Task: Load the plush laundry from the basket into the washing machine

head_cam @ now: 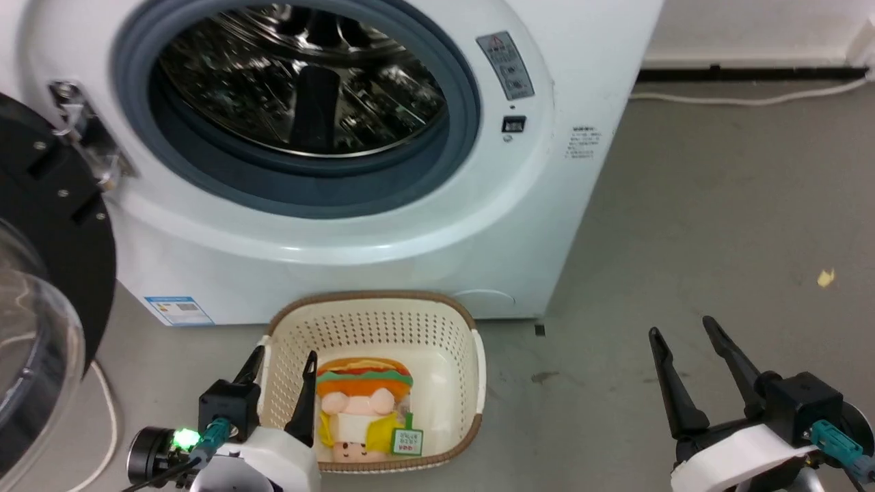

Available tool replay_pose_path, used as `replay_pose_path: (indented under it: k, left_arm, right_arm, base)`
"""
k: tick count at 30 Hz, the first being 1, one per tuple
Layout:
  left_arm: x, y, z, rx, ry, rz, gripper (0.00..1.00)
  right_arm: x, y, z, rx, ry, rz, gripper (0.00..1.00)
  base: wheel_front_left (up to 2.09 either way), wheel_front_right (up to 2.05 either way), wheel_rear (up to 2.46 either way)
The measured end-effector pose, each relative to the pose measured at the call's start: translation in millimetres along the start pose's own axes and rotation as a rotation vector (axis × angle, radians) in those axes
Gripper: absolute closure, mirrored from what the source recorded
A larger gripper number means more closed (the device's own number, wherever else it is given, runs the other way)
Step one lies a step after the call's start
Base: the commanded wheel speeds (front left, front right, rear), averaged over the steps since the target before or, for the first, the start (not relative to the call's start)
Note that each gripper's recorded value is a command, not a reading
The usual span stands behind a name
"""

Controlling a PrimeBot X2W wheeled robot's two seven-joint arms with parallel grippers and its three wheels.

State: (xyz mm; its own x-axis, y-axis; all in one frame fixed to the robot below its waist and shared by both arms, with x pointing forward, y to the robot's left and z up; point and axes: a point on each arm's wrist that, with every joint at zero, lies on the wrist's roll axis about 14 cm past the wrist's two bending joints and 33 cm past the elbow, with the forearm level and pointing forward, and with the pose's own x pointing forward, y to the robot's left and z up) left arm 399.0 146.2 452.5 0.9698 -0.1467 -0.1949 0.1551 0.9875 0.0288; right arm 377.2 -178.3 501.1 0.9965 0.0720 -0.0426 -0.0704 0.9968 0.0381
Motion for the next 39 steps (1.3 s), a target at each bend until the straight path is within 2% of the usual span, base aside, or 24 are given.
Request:
replay_pose_path:
  k: [21, 39]
  left_arm:
    - [49.6, -19.3, -95.0, 0.01, 0.32, -0.164, 0.0]
    - [82.4, -21.6, -177.4, 0.106, 0.595, -0.284, 0.0]
  right_arm:
    - [2.8, -18.3, -20.9, 0.066, 0.035, -0.066, 0.0]
    - [4.6, -33.8, -42.4, 0.13, 0.077, -0.132, 0.0]
  base:
    - [0.0, 0.0, 0.0]
    - [0.0, 0.0, 0.0]
